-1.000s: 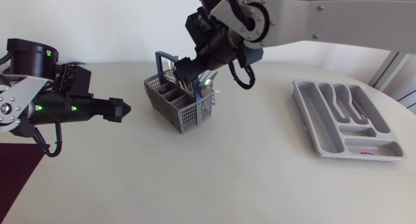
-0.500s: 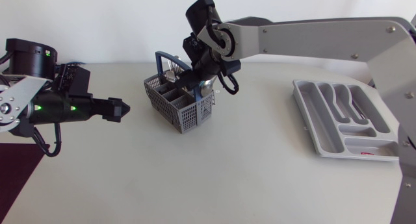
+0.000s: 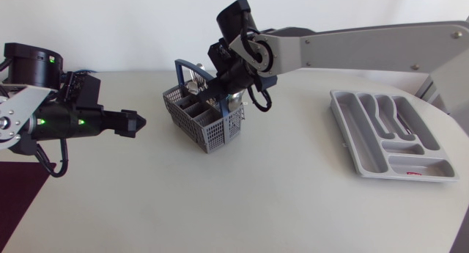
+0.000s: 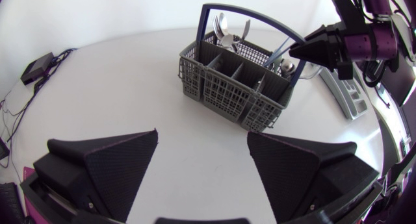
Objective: Sort the cutlery from the basket into the organizer compartments.
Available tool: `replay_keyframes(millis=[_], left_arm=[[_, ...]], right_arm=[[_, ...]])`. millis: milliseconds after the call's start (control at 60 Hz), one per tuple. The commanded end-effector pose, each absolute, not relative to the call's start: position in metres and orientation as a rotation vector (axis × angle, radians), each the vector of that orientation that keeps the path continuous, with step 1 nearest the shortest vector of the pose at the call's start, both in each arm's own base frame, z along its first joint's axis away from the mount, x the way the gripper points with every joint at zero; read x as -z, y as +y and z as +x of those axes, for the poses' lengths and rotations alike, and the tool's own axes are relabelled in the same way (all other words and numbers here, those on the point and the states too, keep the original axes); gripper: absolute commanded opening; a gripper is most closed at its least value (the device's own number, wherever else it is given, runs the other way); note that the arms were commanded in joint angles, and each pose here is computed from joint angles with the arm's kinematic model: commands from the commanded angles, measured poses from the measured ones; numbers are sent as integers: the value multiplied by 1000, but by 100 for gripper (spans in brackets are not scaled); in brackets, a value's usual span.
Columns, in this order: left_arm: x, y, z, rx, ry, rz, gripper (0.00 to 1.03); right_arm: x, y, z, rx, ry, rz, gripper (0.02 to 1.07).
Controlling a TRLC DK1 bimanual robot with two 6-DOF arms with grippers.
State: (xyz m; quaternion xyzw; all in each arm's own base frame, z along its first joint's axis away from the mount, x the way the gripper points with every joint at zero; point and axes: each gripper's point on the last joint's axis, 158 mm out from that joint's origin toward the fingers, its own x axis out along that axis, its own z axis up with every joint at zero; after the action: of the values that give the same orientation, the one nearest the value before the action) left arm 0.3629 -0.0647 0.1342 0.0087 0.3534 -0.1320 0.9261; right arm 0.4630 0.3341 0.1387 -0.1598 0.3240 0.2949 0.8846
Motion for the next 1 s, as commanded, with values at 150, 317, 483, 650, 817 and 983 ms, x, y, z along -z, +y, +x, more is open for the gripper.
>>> replay_keyframes(millis=[150, 317, 483, 650, 817, 983], left_arm=[[-138, -68, 357, 293, 713, 37, 95], [-138, -70, 355, 300, 710, 46, 95], [-134, -73, 352, 314, 716, 62, 95], [-134, -86, 350, 353, 713, 84, 95], [-131, -101, 347, 406, 710, 131, 95], [-119, -118, 338, 474, 723, 197, 95]], right_arm=[[-156, 300, 411, -658, 688, -366, 12], [-149, 269, 361, -686, 723, -360, 12], [-129, 237, 316, -688, 742, -368, 12], [-144, 238, 309, -694, 701, -349, 51], [-206, 237, 286, -716, 575, -315, 81], [-248, 206, 263, -683, 497, -265, 80]])
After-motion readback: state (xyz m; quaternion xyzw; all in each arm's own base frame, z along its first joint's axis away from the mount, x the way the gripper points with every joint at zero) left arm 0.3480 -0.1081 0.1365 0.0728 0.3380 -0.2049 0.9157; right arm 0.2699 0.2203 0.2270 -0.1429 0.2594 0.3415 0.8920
